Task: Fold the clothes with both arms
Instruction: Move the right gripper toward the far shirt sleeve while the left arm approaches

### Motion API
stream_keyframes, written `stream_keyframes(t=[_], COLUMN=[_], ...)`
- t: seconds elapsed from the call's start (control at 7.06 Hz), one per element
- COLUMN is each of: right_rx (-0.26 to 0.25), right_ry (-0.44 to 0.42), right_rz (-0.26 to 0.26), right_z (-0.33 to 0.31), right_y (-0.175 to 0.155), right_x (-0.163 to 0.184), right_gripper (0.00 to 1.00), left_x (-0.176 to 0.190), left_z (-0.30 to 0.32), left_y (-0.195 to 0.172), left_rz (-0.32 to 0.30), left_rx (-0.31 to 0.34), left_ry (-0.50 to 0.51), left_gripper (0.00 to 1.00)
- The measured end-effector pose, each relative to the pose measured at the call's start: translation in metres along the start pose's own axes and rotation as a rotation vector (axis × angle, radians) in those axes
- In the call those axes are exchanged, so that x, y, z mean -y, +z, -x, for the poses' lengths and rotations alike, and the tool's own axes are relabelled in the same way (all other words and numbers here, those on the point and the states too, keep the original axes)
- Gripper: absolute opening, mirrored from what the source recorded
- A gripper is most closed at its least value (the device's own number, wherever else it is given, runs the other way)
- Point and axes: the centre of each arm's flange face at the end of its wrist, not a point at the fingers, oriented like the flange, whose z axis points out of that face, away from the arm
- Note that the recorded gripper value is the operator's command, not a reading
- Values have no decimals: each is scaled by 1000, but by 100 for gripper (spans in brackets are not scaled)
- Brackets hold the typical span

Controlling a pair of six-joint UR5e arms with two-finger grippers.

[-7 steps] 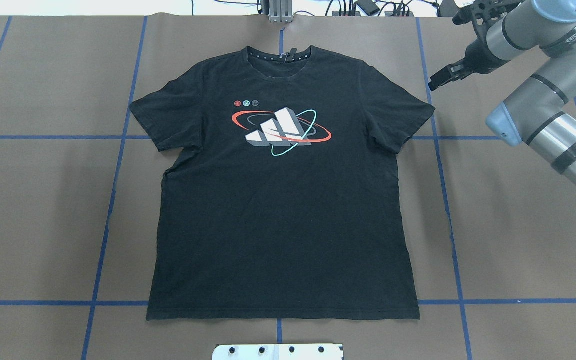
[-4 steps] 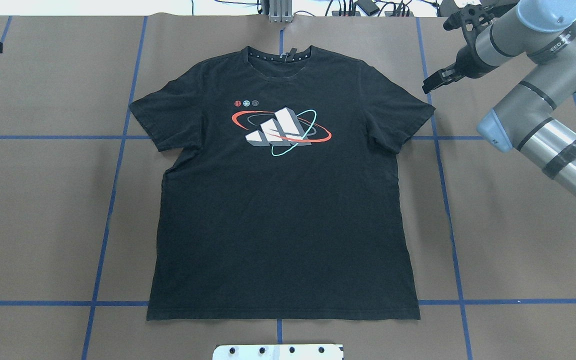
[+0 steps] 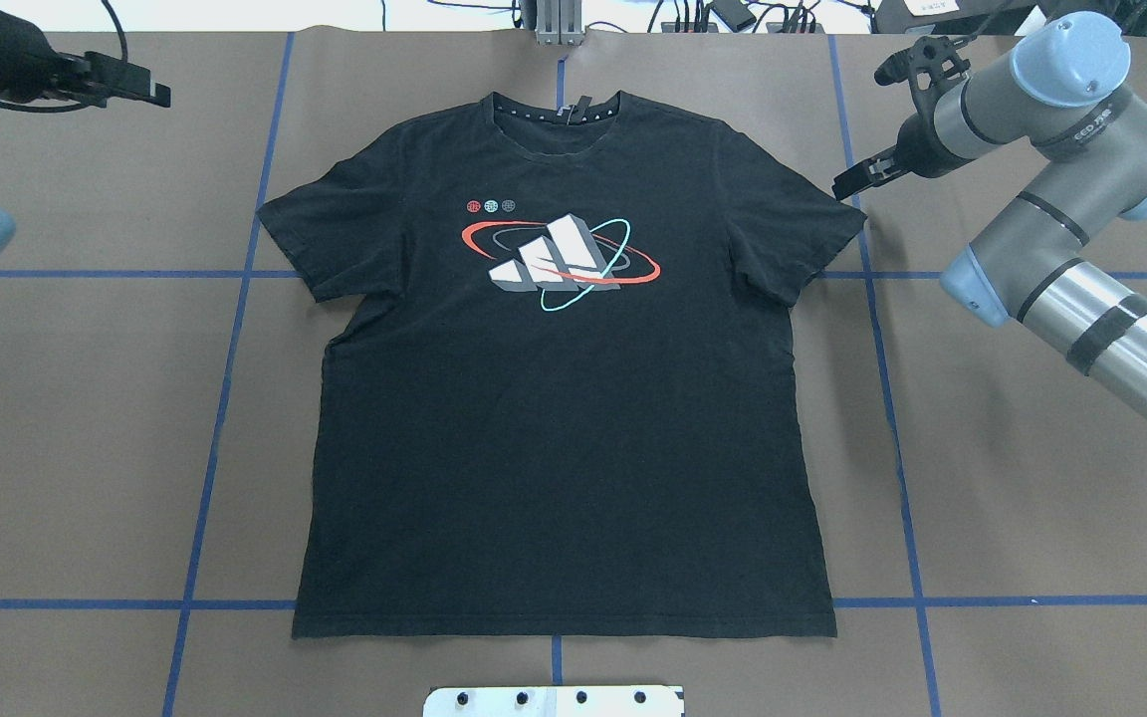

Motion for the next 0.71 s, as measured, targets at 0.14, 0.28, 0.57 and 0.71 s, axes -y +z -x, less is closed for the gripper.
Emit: stream_keyframes(t=[0.14, 0.28, 0.57, 0.71], right_rx=[0, -2, -2, -1], right_ry=[3, 7, 14, 21], right_rz=[12, 25, 42, 45], right_z=[1, 1, -1, -1], right_y=[9, 16, 22, 23], right_x=[-5, -10, -14, -15], right_gripper=[85, 79, 41, 32], left_x=[3, 6, 12, 14], left_z=[-14, -22, -29, -31], left_y=[9, 13, 15, 16], left_rz=[-5, -8, -11, -12], left_rx=[-3, -8, -11, -13], left_ry=[-6, -10, -13, -12], left_gripper=[100, 100, 100, 100])
